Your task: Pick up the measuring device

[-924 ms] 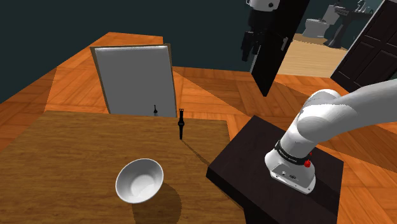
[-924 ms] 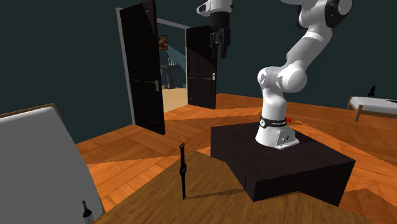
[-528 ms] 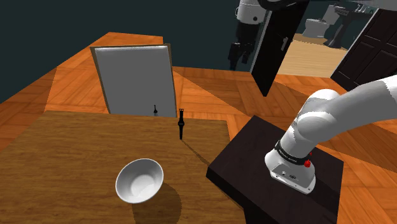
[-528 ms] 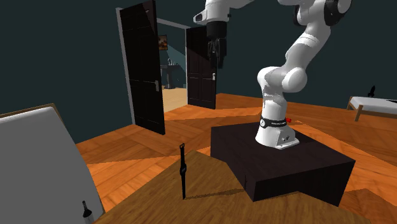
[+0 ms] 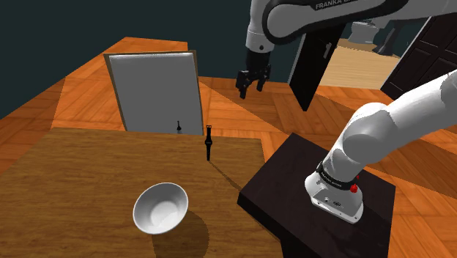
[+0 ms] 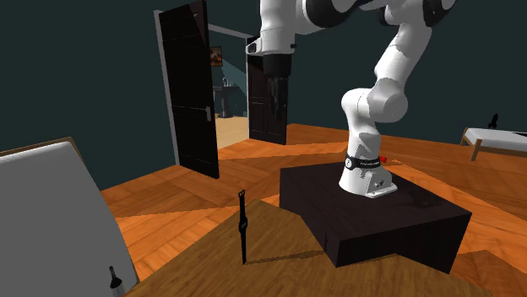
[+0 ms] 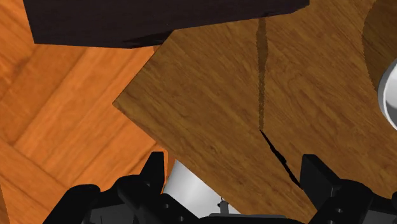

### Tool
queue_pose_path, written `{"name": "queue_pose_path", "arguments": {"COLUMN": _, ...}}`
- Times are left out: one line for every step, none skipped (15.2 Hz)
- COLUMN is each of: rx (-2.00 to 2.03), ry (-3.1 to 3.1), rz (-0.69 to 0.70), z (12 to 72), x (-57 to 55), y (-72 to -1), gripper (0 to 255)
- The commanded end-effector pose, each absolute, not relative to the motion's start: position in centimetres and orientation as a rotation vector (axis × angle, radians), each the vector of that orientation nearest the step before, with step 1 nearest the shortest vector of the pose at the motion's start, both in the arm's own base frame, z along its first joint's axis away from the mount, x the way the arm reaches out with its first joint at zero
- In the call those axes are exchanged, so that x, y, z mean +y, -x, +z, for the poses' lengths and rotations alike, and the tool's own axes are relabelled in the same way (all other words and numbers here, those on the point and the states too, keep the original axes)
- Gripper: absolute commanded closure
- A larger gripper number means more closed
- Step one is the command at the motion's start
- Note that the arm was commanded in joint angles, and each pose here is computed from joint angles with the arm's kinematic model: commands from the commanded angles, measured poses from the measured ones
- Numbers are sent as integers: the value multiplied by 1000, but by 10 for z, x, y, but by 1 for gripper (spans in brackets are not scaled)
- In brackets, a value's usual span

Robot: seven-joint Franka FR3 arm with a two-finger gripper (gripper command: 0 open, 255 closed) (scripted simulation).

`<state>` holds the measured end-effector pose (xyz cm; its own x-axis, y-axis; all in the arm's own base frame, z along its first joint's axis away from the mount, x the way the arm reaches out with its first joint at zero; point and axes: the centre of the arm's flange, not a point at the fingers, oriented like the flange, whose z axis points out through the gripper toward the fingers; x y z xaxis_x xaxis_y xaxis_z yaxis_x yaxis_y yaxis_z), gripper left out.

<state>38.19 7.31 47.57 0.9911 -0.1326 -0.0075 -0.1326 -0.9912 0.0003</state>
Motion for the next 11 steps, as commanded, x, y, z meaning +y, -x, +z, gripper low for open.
{"name": "queue_pose_path", "arguments": {"rx": 253, "ry": 3126, "rz": 5, "z": 457, "x": 86, "y": -397, "gripper": 0}}
{"name": "queue_pose_path", "arguments": {"rx": 273, "ry": 3123, "rz": 3, "z": 448, "x": 92, "y": -404, "gripper": 0}}
{"name": "queue_pose_path", "arguments": {"rx": 293, "ry": 3119, "rz": 1, "z": 439, "x": 99, "y": -410, "gripper": 0}}
{"name": "queue_pose_path", "arguments": {"rx": 312, "ry": 3115, "rz": -1, "z": 430, "x": 105, "y": -417, "gripper": 0}}
{"name": "queue_pose_path", "arguments": {"rx": 332, "ry": 3111, "rz": -3, "z": 422, "x": 111, "y": -424, "gripper": 0}}
{"name": "queue_pose_path", "arguments": {"rx": 352, "ry": 3107, "rz": -5, "z": 413, "x": 117, "y": -432, "gripper": 0}}
{"name": "queue_pose_path", "arguments": {"rx": 372, "ry": 3103, "rz": -7, "z": 404, "x": 123, "y": -439, "gripper": 0}}
{"name": "queue_pose_path", "arguments": {"rx": 392, "ry": 3099, "rz": -9, "z": 395, "x": 129, "y": -446, "gripper": 0}}
{"name": "queue_pose_path", "arguments": {"rx": 412, "ry": 3094, "rz": -11, "z": 386, "x": 135, "y": -454, "gripper": 0}}
{"name": "queue_pose_path", "arguments": {"rx": 431, "ry": 3090, "rz": -13, "z": 377, "x": 141, "y": -461, "gripper": 0}}
{"name": "queue_pose_path", "arguments": {"rx": 451, "ry": 3085, "rz": -15, "z": 369, "x": 147, "y": -469, "gripper": 0}}
